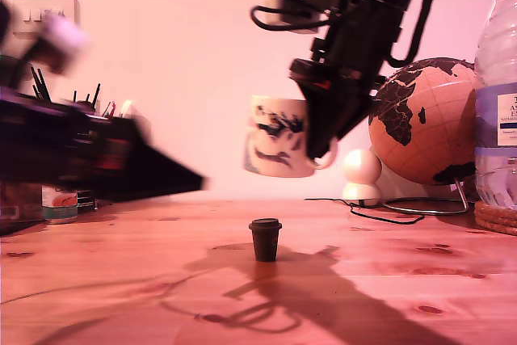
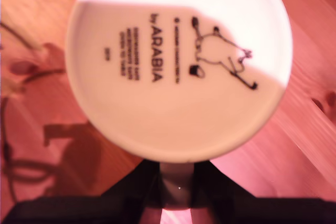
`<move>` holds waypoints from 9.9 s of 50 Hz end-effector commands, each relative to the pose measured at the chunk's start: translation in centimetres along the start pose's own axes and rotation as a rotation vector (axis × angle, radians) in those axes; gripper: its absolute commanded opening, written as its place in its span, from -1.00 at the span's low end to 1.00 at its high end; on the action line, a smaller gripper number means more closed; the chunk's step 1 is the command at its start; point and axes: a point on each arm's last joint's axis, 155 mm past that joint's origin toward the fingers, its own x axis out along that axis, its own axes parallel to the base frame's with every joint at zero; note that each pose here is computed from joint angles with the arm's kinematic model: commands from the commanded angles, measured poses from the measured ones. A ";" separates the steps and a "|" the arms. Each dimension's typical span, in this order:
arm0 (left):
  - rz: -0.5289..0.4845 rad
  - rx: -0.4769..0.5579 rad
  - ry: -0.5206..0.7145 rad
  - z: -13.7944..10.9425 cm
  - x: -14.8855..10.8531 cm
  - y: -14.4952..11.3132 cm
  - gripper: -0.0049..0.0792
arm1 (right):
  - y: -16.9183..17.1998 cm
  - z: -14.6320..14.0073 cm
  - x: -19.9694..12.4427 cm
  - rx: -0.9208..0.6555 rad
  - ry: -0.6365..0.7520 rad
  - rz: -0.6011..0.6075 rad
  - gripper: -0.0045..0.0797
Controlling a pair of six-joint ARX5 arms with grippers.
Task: Lift the coffee cup and remove the coffee capsule that is hidden under it
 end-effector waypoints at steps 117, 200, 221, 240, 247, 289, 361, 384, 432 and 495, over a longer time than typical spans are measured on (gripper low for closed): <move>-0.125 0.148 0.471 -2.8 9.6 2.5 -0.73 | -5.1 2.8 -9.1 0.077 -0.232 -0.109 -0.92; 0.113 -0.200 0.560 -4.8 -1.7 15.7 -0.74 | -3.0 3.2 -6.1 0.047 -0.199 -0.034 -0.92; 0.107 -0.217 0.579 -5.2 -1.9 15.4 -0.14 | -2.5 3.4 -6.1 0.037 -0.201 -0.028 -0.92; 0.095 -0.196 0.589 -5.3 -2.1 15.1 0.24 | -2.7 3.4 -6.1 0.037 -0.199 -0.035 -0.92; 0.075 -0.211 0.562 -4.4 -2.0 14.7 0.25 | -2.7 3.4 -6.1 0.037 -0.200 -0.037 -0.92; 0.189 -0.196 0.393 3.8 -5.5 16.3 -0.94 | 0.0 2.3 -0.9 -0.014 -0.075 0.001 -0.92; 0.177 -0.228 0.421 3.2 -5.7 15.6 -0.94 | 2.9 1.3 6.3 -0.031 0.157 0.139 -0.92; 0.176 -0.229 0.422 3.2 -5.7 15.6 -0.94 | 2.9 0.4 7.4 -0.028 0.189 0.141 -0.92; 0.166 -0.215 0.396 3.9 -5.6 15.5 -0.94 | 2.9 -1.4 8.2 -0.026 0.260 0.137 -0.44; 0.189 -0.168 0.234 11.6 -8.1 13.3 -0.94 | 2.4 5.6 -3.7 0.050 -0.038 0.077 -0.92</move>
